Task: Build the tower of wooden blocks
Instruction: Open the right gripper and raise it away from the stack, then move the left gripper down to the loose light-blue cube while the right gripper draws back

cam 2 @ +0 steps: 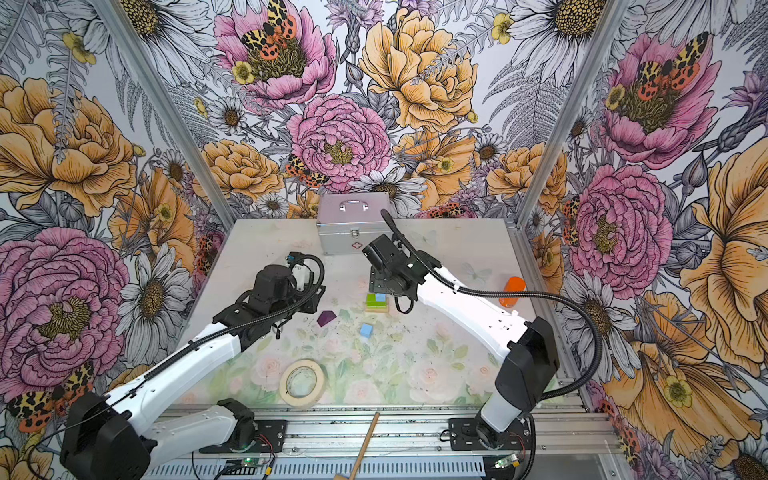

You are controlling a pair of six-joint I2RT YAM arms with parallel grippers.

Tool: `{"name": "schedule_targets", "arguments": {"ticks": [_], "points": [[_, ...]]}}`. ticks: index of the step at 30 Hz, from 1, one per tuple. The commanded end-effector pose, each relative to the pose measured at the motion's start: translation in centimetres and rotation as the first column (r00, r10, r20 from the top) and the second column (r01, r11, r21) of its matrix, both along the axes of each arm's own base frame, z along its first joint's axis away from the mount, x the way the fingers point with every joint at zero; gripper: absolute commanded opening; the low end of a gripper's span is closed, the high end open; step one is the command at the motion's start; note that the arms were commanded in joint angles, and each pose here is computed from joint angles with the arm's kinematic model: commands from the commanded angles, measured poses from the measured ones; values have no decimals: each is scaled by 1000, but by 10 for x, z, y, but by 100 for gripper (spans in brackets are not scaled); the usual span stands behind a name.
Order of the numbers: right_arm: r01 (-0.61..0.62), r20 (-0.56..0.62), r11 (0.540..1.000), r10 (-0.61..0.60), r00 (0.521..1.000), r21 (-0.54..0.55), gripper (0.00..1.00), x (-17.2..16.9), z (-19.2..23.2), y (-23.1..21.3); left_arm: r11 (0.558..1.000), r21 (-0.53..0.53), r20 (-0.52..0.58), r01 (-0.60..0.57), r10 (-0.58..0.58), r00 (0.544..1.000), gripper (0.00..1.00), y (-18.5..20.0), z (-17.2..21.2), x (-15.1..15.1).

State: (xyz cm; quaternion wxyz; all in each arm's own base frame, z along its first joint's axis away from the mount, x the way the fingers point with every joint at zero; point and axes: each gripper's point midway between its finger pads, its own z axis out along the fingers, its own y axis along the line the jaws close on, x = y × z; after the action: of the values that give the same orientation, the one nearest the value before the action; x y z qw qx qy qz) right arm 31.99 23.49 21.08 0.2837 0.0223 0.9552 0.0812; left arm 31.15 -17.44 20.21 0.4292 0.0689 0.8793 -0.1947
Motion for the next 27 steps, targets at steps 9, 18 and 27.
{"name": "schedule_targets", "arguments": {"ticks": [9, 18, 27], "points": [[4, 125, 997, -13, 992, 75, 79, -13, -1, -32, 996, 84, -44, 17, -13, 999, 56, -6, 12, -42], [19, 169, 994, -38, 985, 111, 81, -24, -4, -57, 950, 275, -244, 148, -80, 966, 57, -35, -54, -67], [37, 168, 988, -62, 984, 147, 82, -25, -14, -72, 913, 326, -305, 246, -145, 941, 70, -79, -81, -51]]}}
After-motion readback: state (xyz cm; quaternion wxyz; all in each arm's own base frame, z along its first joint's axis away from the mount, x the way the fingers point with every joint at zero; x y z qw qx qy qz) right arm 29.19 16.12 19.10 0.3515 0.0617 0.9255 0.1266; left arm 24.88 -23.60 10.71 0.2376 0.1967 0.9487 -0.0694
